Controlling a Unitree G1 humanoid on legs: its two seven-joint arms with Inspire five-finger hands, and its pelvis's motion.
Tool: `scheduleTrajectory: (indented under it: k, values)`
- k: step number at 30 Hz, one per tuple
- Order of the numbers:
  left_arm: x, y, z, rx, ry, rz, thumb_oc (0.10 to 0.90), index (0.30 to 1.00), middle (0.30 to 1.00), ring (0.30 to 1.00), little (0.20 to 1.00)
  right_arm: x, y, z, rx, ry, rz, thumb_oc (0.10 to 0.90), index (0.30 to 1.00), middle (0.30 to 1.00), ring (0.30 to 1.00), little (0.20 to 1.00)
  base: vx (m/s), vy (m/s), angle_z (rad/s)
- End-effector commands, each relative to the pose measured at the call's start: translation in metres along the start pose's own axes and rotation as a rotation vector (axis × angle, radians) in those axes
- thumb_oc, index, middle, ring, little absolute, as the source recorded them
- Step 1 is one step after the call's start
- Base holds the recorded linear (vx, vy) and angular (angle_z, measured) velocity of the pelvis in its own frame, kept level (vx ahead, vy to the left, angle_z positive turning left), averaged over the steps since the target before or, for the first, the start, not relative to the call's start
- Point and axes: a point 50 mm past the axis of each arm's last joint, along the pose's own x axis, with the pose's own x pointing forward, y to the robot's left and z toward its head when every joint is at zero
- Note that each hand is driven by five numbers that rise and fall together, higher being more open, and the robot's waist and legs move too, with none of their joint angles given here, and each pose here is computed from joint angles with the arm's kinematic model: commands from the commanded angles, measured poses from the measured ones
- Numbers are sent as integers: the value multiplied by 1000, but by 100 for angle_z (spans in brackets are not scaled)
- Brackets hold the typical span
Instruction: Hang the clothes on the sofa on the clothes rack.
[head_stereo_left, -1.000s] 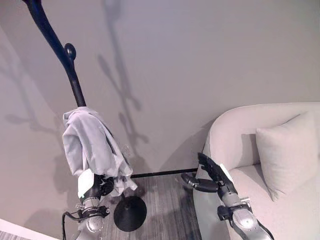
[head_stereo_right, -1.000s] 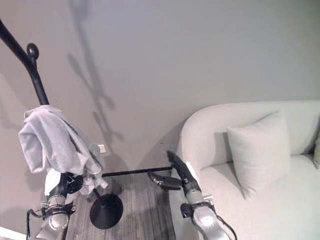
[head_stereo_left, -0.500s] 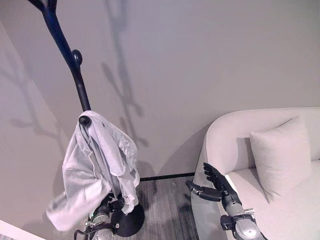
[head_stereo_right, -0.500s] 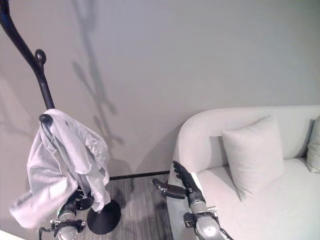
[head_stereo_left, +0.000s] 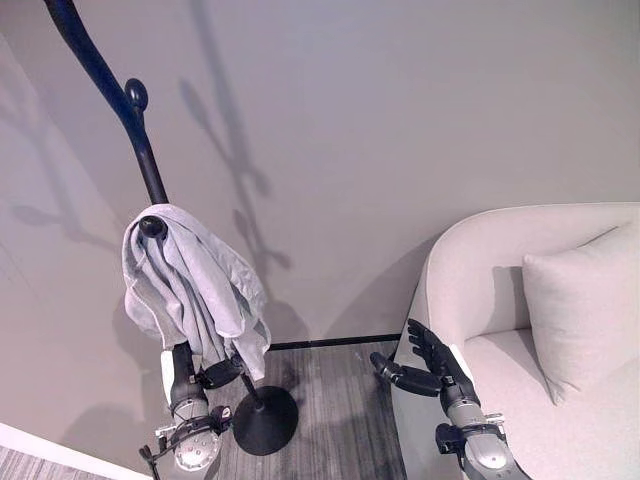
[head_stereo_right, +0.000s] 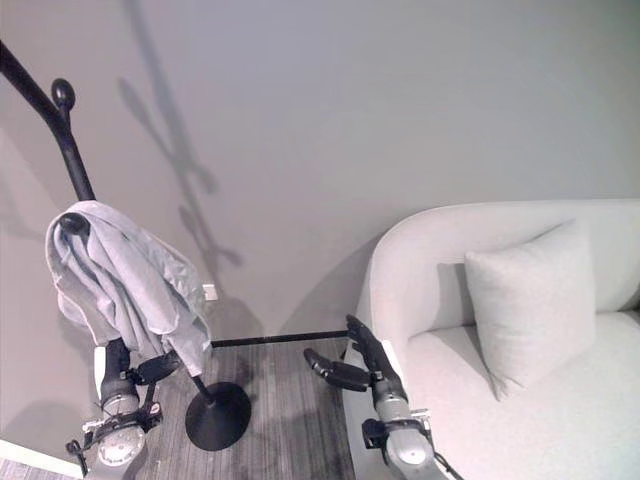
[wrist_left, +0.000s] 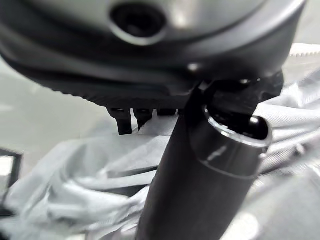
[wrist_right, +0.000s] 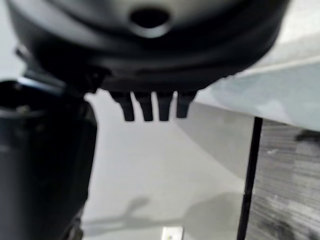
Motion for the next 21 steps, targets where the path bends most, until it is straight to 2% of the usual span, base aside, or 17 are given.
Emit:
scheduleTrajectory:
  k: [1, 2, 3, 5, 6, 7, 8, 12, 17, 18, 19, 21]
  values:
    - [19, -1, 47, -224, -166, -177, 800, 900, 900, 900, 900, 28, -6, 51, 23, -236, -59, 800, 900, 900, 900, 900, 0, 0, 0]
    - [10, 13, 43, -326, -134, -274, 800, 900, 900, 900, 900, 26, -10, 49, 2, -229, -45, 800, 900, 900, 900, 900, -22, -21, 3]
    - [8, 18, 36, -362, -108, -282, 800, 900, 900, 900, 900, 25, -10, 46, 1, -217, -41, 800, 900, 900, 900, 900, -33, -42, 5]
    - [1, 37, 5, -436, 14, -215, 800, 900, 900, 900, 900, 20, -15, 26, 20, -136, -75, 800, 900, 900, 900, 900, -26, -39, 9]
    - [-7, 46, -29, -417, 155, -118, 800, 900, 900, 900, 900, 17, -18, 9, 27, -66, -105, 800, 900, 900, 900, 900, -16, -25, 10]
    - [-11, 51, -44, -399, 225, -76, 800, 900, 900, 900, 900, 17, -19, 2, 28, -29, -120, 800, 900, 900, 900, 900, -10, -17, 10]
    - [-11, 51, -44, -399, 224, -76, 800, 900, 900, 900, 900, 17, -19, 2, 28, -30, -120, 800, 900, 900, 900, 900, -3, -4, 13]
    - [-42, 61, -105, -371, 529, 111, 800, 900, 900, 900, 900, 12, -17, -29, 51, 119, -172, 800, 900, 900, 900, 900, 2, -1, 10]
    - [-77, 58, -140, -313, 756, 179, 800, 900, 900, 900, 900, 1, -9, -62, 241, 294, -264, 800, 900, 900, 900, 900, 5, 7, 4]
    - [-86, 58, -148, -279, 823, 201, 800, 900, 900, 900, 900, -7, -3, -79, 372, 382, -313, 800, 900, 900, 900, 900, 0, 0, 0]
    - [-86, 58, -148, -279, 823, 201, 800, 900, 900, 900, 900, -7, -3, -79, 373, 382, -313, 800, 900, 900, 900, 900, 0, 0, 0]
    - [-89, 56, -152, -244, 867, 195, 800, 900, 900, 900, 900, -15, 5, -96, 481, 480, -350, 800, 900, 900, 900, 900, 0, 0, 0]
